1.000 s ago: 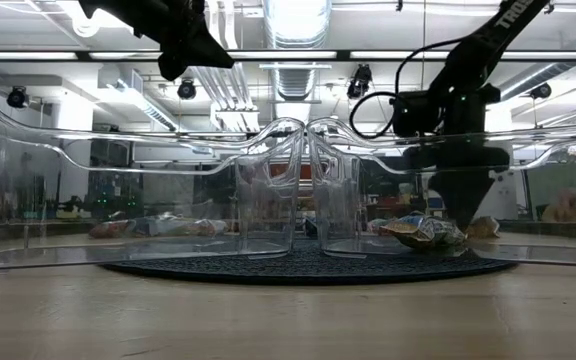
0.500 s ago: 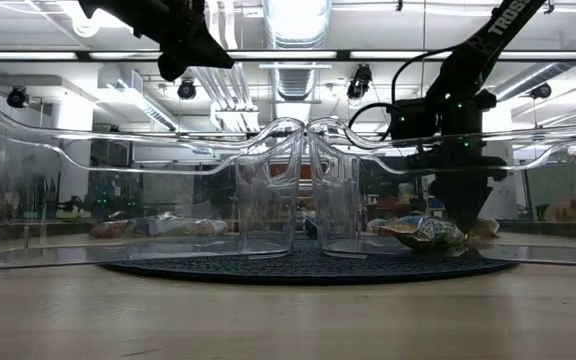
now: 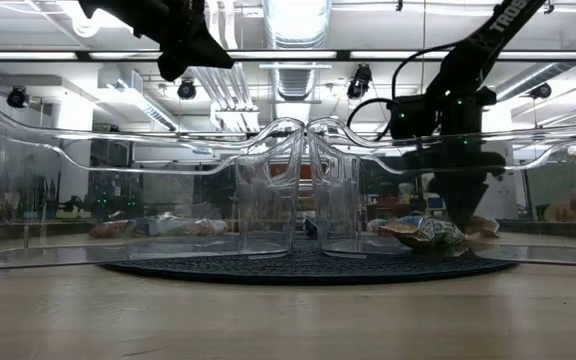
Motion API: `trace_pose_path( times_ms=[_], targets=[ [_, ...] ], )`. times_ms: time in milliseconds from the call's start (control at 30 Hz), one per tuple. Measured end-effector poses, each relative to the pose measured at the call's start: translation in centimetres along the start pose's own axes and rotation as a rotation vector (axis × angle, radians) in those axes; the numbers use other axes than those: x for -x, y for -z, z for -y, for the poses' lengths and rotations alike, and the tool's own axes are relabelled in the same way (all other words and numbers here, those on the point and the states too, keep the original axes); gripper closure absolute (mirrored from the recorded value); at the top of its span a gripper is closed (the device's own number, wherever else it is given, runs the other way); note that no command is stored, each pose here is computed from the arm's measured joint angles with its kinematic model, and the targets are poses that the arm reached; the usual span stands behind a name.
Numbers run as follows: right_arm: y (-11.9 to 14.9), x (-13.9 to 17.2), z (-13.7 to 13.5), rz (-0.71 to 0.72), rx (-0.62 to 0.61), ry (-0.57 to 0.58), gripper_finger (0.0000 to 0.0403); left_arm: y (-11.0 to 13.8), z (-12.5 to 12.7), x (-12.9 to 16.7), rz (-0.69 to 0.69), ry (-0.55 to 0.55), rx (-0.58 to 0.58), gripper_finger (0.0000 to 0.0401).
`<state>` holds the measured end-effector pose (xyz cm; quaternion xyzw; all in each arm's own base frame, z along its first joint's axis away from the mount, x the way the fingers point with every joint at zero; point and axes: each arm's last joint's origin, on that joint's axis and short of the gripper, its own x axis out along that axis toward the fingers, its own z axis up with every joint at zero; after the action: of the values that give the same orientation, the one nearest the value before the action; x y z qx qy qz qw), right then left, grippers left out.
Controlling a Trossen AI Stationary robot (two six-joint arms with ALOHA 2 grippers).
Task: Pick and place Granola Bars by type
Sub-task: Put the yellow granola bar into the right transparent bin
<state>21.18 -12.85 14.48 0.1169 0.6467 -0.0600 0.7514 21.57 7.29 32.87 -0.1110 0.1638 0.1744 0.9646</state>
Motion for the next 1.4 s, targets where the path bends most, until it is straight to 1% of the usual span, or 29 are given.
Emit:
trace_pose_path(
  times_ms=[200,400,567,733,933,1100,1233,1400],
  targets=[
    [-0.2,0.4,0.0,0.01,-0.007,0.003,0.0354,0.0,0.0,0.0,0.0,0.0,0.009,0.0401],
    [-0.4,1.8,-0.1,-0.028,-0.016,-0.009,0.0359,0.0,0.0,0.0,0.0,0.001,0.01,0.0401],
    [-1.0,4.4,-0.4,-0.004,-0.011,-0.007,0.036,0.0,0.0,0.0,0.0,0.001,0.011,0.0401],
    [-1.9,8.3,-1.1,0.094,-0.001,0.017,0.0359,0.0,0.0,0.0,0.001,0.001,0.011,0.0401],
    [-2.4,13.4,-2.9,0.244,-0.01,0.037,0.036,0.0,0.0,0.0,0.0,0.0,0.011,0.0401],
    [-2.2,16.8,-5.0,0.325,-0.044,0.018,0.036,0.0,0.0,0.0,0.0,0.0,0.011,0.0401],
    [-1.9,18.4,-6.9,0.357,-0.071,-0.015,0.036,0.0,0.0,0.0,0.0,0.0,0.011,0.0401],
    [-1.7,18.9,-9.2,0.361,-0.109,-0.071,0.036,0.0,0.0,0.0,0.0,0.001,0.01,0.0401]
  ],
)
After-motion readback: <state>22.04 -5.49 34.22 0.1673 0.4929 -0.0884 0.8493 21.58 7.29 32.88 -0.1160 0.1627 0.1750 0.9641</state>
